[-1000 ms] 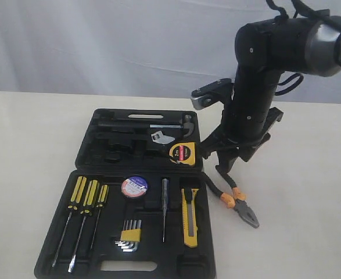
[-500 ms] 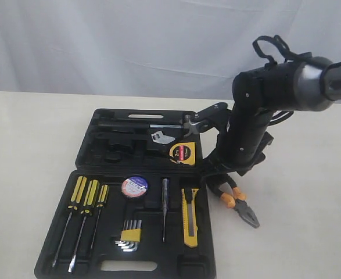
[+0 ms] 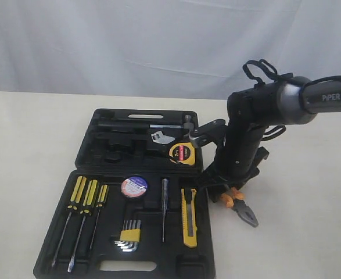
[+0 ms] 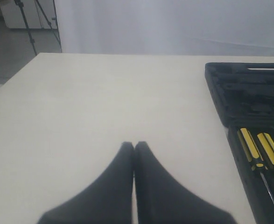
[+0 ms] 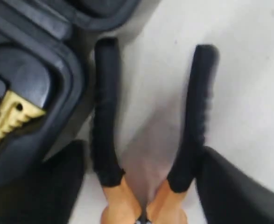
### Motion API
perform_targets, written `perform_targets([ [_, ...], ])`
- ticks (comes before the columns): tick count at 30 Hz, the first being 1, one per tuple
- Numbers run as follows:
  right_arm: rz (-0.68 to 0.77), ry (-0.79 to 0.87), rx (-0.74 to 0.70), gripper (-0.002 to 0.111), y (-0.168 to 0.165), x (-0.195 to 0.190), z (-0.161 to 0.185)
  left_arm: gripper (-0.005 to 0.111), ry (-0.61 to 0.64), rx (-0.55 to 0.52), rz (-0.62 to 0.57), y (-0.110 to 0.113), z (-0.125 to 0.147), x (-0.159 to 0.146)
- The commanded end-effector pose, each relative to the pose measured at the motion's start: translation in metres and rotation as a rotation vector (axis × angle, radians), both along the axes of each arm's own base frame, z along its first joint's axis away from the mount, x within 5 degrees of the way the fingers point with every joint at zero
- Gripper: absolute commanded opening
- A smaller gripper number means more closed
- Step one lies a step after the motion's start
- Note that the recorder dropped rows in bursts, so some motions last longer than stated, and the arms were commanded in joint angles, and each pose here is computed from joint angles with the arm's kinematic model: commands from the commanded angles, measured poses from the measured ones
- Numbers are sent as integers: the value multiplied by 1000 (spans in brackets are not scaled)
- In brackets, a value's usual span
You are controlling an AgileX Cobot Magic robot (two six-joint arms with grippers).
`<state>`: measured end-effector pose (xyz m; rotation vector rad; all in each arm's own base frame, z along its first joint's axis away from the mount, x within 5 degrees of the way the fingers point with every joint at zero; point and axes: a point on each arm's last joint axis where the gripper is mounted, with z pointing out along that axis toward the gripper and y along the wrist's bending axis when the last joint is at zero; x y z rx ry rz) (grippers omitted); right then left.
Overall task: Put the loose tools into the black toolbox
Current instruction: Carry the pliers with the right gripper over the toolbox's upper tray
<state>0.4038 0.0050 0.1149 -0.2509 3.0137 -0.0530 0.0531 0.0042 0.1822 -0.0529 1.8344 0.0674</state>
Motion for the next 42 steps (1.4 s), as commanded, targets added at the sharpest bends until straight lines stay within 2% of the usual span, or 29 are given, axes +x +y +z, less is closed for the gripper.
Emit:
perform_targets([
  [1, 17, 18, -27, 18, -4, 1, -17, 0, -9, -11, -5, -1, 0, 0],
  [2, 22, 18, -34, 2, -5, 0, -16, 0, -9, -11, -5, -1, 0, 0],
  [3, 19, 18, -38, 1, -5, 0, -16, 0, -9, -11, -5, -1, 0, 0],
  [7, 31, 24, -55, 0, -7, -1, -13, 0, -9, -11, -5, -1, 0, 0],
  [9, 38, 4, -69, 0, -8, 0, 3, 0, -9, -11, -5, -1, 0, 0],
  [13, 21, -34, -80, -1, -8, 0, 65, 0, -9, -11, -5, -1, 0, 0],
  [17, 34, -166, -80, -1, -2, 0, 125, 0, -9, -11, -5, -1, 0, 0],
  [21, 168, -320, -76, -1, 31, 7, 146, 0, -9, -11, -5, -1, 0, 0],
  [24, 281, -501, -61, -1, 62, 20, 151, 0, -9, -11, -5, -1, 0, 0],
  [30, 435, -696, -64, -1, 94, 38, 144, 0, -9, -11, -5, -1, 0, 0],
  [42, 557, -785, -97, -1, 112, 65, 88, 0, -9, -11, -5, -1, 0, 0],
])
